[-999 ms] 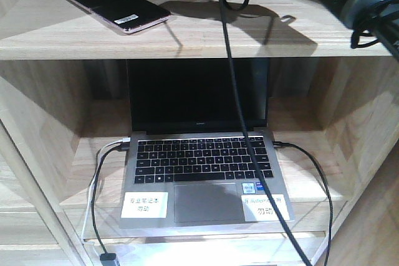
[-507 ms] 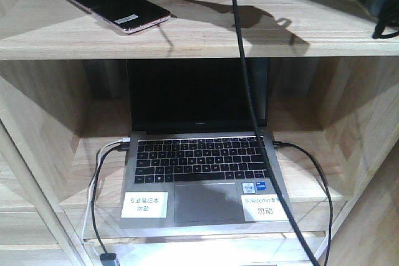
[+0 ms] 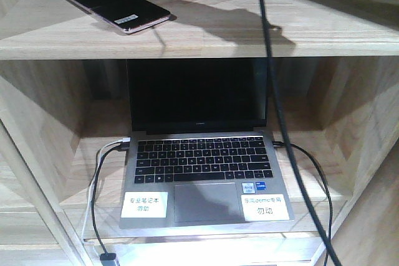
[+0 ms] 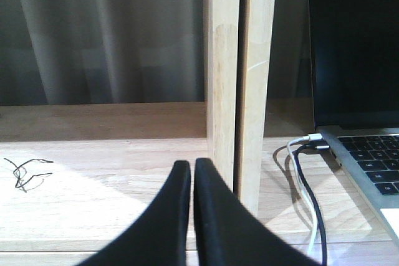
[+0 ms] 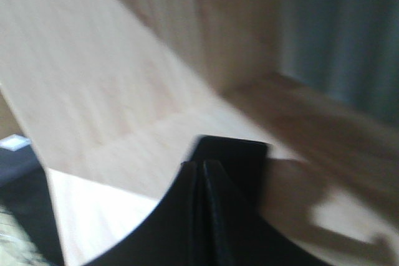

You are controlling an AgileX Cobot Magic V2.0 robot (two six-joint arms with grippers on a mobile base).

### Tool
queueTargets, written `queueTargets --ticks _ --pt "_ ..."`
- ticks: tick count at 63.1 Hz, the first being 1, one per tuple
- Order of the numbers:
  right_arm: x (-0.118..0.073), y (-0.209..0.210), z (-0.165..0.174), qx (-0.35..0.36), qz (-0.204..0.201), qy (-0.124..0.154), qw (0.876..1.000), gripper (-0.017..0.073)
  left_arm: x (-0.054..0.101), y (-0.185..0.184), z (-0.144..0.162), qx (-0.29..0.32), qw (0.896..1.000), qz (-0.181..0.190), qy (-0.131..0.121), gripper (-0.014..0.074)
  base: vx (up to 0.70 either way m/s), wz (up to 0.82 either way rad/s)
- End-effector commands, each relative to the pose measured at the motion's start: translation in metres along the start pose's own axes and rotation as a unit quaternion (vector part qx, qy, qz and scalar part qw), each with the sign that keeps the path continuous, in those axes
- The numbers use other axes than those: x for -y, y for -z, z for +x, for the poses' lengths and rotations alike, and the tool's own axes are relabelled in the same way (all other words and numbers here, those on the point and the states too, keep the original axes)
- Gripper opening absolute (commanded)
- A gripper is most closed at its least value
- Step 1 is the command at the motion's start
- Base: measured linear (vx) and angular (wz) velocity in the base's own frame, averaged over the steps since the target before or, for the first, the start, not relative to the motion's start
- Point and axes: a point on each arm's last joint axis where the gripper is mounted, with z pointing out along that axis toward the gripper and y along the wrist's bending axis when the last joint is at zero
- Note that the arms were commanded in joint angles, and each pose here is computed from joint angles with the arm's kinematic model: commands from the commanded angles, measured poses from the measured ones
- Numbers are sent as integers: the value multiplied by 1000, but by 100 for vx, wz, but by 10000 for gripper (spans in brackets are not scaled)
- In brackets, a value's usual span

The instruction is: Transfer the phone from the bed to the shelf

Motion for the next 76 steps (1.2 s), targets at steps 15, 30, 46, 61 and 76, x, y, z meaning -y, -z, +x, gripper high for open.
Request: queueTargets --ticks 15,30,46,61,76 --pt "-24 53 -48 101 83 52 990 -5 0 0 -5 38 999 -2 5 1 0 0" --pt "-22 57 -52 119 109 63 985 -5 0 0 -5 38 999 -2 5 1 0 0" --pt "-15 61 -7 151 199 48 967 -5 0 0 -5 38 999 -2 5 1 0 0" --pt "-51 79 36 143 209 77 964 -5 0 0 -5 38 999 -2 5 1 0 0" --pt "-79 118 72 148 216 53 964 -5 0 0 -5 38 999 -2 5 1 0 0"
